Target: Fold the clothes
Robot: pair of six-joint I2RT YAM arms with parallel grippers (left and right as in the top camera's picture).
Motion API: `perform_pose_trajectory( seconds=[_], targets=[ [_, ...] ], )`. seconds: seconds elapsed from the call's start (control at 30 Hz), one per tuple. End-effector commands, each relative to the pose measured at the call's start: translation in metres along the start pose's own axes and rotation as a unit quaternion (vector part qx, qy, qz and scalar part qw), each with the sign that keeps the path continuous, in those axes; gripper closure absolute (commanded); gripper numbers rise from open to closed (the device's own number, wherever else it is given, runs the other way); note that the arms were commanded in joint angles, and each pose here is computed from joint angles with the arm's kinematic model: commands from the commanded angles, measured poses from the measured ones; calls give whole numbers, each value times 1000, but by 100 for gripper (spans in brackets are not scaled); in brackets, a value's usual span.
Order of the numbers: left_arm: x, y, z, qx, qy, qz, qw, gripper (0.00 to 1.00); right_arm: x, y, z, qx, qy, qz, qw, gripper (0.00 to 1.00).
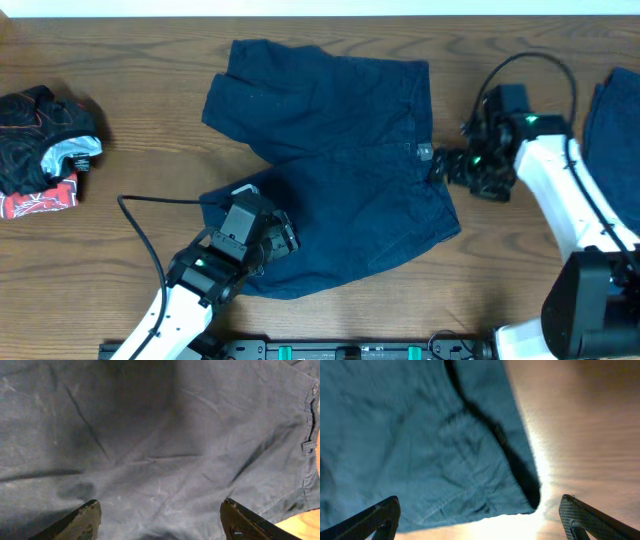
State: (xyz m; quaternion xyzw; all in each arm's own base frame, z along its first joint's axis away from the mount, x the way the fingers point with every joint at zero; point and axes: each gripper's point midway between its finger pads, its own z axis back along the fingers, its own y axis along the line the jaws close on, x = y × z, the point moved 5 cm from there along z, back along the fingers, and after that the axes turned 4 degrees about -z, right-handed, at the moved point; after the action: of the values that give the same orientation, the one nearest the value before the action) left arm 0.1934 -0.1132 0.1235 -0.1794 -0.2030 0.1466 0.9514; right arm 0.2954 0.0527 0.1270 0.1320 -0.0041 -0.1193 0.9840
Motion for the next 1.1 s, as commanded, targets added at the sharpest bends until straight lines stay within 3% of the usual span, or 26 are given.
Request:
perform_pose_trajectory(
  seconds=[0.0, 0.17, 0.43, 0.83, 1.07],
  targets=[
    [9, -2, 2, 3, -22, -13, 1000, 20, -19, 8, -17, 16, 37, 11, 999, 1],
    [13, -7, 3, -9, -34, -15, 999, 20, -43, 14, -43, 46, 74, 7, 996, 1],
    [16, -10, 3, -16, -40, -17, 999, 20, -51, 8, -59, 44, 76, -12, 996, 5],
    [16, -9, 3, -15, -39, -24, 999, 19, -30, -35, -50, 18, 43, -125, 991, 1],
    [16, -10, 3, -14, -40, -32, 999, 19, -22, -43, -44, 64, 37, -116, 990, 1]
  ],
)
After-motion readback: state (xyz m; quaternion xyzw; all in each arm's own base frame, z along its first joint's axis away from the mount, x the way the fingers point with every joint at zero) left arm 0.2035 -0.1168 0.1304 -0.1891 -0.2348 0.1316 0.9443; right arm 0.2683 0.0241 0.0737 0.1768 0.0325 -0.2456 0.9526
